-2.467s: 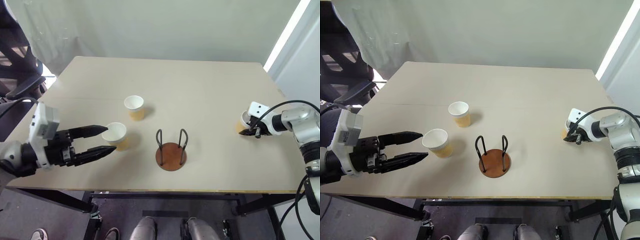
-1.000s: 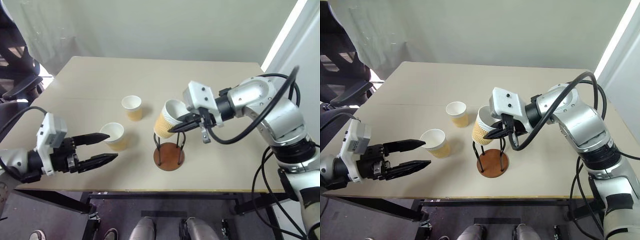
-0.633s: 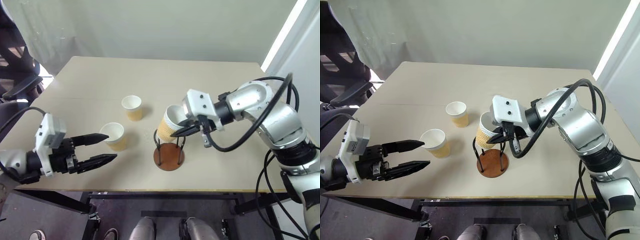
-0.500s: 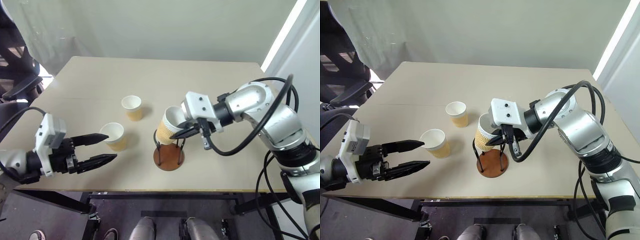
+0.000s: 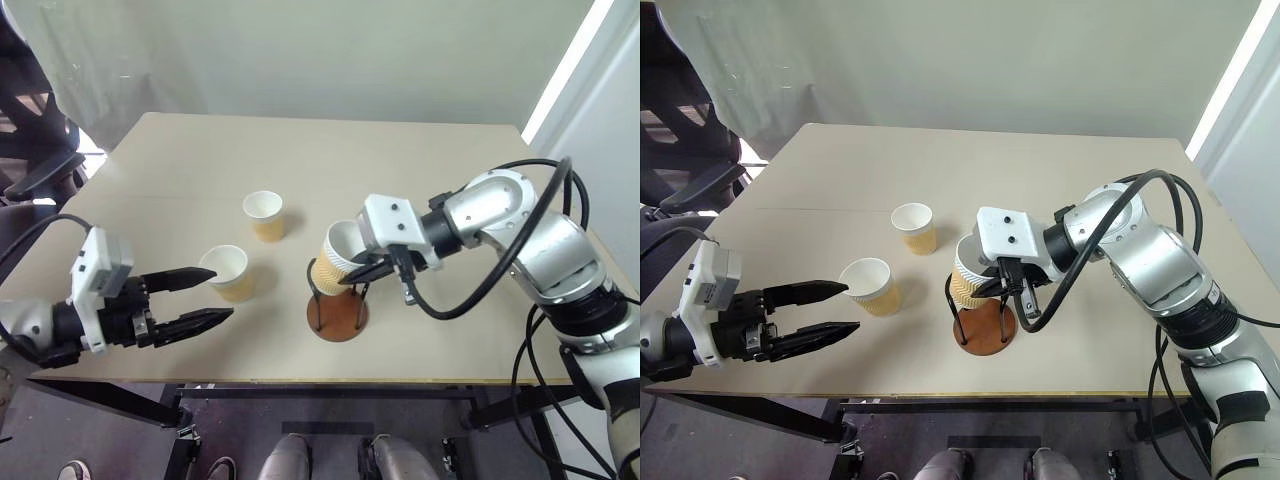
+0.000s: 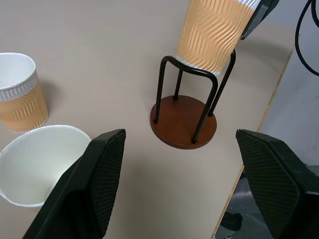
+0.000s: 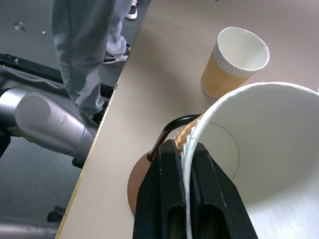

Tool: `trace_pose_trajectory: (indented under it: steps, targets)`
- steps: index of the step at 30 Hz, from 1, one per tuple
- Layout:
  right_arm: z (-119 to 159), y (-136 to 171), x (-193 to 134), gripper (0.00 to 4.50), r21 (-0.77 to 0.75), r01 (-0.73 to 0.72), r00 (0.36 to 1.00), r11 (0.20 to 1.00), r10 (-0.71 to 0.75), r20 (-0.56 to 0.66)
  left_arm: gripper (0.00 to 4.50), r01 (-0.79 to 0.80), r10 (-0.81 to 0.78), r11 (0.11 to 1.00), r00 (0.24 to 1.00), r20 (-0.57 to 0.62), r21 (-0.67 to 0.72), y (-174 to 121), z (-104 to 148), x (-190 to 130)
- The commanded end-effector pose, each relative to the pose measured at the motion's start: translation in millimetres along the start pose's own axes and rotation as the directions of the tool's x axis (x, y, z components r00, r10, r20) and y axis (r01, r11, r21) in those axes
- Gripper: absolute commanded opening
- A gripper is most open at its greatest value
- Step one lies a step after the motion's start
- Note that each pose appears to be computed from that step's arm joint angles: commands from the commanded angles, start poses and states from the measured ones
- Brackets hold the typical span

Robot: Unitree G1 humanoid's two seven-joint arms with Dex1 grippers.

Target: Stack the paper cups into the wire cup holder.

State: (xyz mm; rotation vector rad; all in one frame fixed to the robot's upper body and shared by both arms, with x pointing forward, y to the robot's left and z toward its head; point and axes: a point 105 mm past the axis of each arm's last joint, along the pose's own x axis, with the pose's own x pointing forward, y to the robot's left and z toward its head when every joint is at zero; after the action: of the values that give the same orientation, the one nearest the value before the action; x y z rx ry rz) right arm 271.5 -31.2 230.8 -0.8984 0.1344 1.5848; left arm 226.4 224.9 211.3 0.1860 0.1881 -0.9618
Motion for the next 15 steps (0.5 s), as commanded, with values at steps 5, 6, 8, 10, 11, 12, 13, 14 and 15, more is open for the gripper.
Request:
trace_pose_trajectory:
  steps: [5, 6, 8, 10, 11, 12, 13, 14, 15]
  targets:
    - [6.6, 1.6, -2.6, 0.43, -0.061, 0.000, 1.000, 0.998, -0.001, -0.001, 3.80, -0.012, 0.011, 0.999, 1.000, 0.025, 0.050, 0.2, 12.0, -4.7]
    - [6.6, 1.5, -2.6, 0.68, -0.063, 0.001, 1.000, 0.998, -0.001, -0.001, 3.80, -0.013, 0.011, 0.999, 0.999, 0.030, 0.053, 0.4, 13.5, -5.3]
    - [6.3, 1.5, -2.6, 1.32, -0.066, 0.001, 1.000, 0.998, -0.001, -0.001, 3.80, -0.015, 0.011, 0.998, 0.998, 0.056, 0.064, 1.0, 19.0, -6.6]
    - [5.6, 1.2, -2.6, 2.01, -0.068, 0.002, 1.000, 0.998, -0.002, -0.002, 3.80, -0.015, 0.008, 0.997, 0.996, 0.094, 0.073, 0.2, 26.0, -8.1]
    - [5.1, 0.6, -2.5, 2.46, -0.068, 0.004, 1.000, 0.998, -0.004, -0.003, 3.80, -0.009, 0.001, 0.997, 0.994, 0.106, 0.078, -1.2, 28.1, -8.9]
    - [4.7, -0.3, -2.5, 2.78, -0.069, 0.008, 1.000, 0.998, -0.008, -0.004, 3.80, -0.003, -0.006, 0.997, 0.993, 0.116, 0.079, -2.7, 29.2, -9.7]
    - [4.2, -1.1, -2.5, 3.13, -0.069, 0.011, 1.000, 0.998, -0.012, -0.006, 3.80, -0.002, -0.009, 0.997, 0.991, 0.130, 0.080, -3.8, 29.8, -10.7]
    - [4.0, -1.7, -2.7, 3.47, -0.071, 0.014, 1.000, 0.997, -0.015, -0.007, 3.80, -0.005, -0.007, 0.997, 0.990, 0.139, 0.081, -4.2, 29.7, -11.8]
    - [4.0, -2.5, -3.1, 3.47, -0.072, 0.017, 1.000, 0.997, -0.018, -0.008, 3.80, -0.010, -0.003, 0.997, 0.989, 0.147, 0.083, -4.2, 29.7, -12.7]
